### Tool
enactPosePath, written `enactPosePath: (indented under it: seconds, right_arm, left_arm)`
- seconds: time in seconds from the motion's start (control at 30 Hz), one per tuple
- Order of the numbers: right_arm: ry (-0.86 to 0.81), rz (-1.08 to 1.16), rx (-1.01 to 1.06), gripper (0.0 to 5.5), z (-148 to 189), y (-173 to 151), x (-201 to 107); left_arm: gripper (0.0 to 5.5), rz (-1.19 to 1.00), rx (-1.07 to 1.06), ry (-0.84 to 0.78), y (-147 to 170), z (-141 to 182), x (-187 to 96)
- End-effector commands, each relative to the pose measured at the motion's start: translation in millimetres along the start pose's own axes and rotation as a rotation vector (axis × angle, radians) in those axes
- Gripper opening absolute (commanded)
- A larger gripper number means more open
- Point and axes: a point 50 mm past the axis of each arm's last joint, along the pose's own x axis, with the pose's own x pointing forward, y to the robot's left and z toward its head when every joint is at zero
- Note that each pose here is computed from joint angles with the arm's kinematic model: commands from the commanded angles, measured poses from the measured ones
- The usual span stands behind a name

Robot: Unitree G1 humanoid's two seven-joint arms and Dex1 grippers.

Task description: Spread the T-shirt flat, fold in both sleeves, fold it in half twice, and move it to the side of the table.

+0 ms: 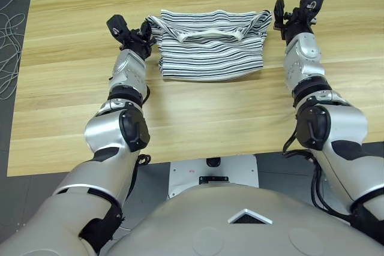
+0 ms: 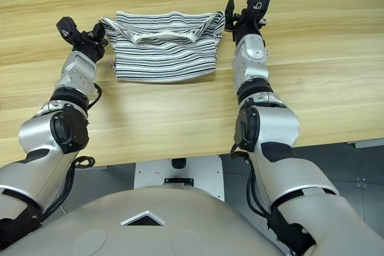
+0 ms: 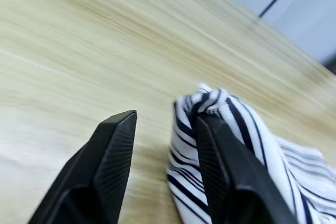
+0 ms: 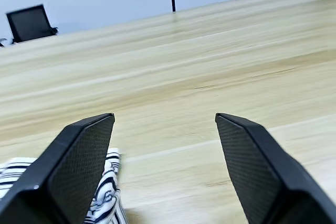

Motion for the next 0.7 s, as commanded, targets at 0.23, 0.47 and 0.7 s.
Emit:
enactPosePath:
  seconds: [0.23,0.47,0.7]
  right_arm:
    - [-0.208,0.396,-0.558,3.57,-6,33,-22]
    - [-0.133,0.538,-0.682,3.57,-3,80,-15]
    - [-0.002,0.566,-0.791,3.57,7,120,-5]
  left_arm:
    - [1.99,-0.141,0.353,-0.247,-11,29,-8]
    - [1.99,-0.216,0.47,-0.507,-26,48,-29]
    - [1.99,-0.324,0.471,-0.658,-53,53,-54]
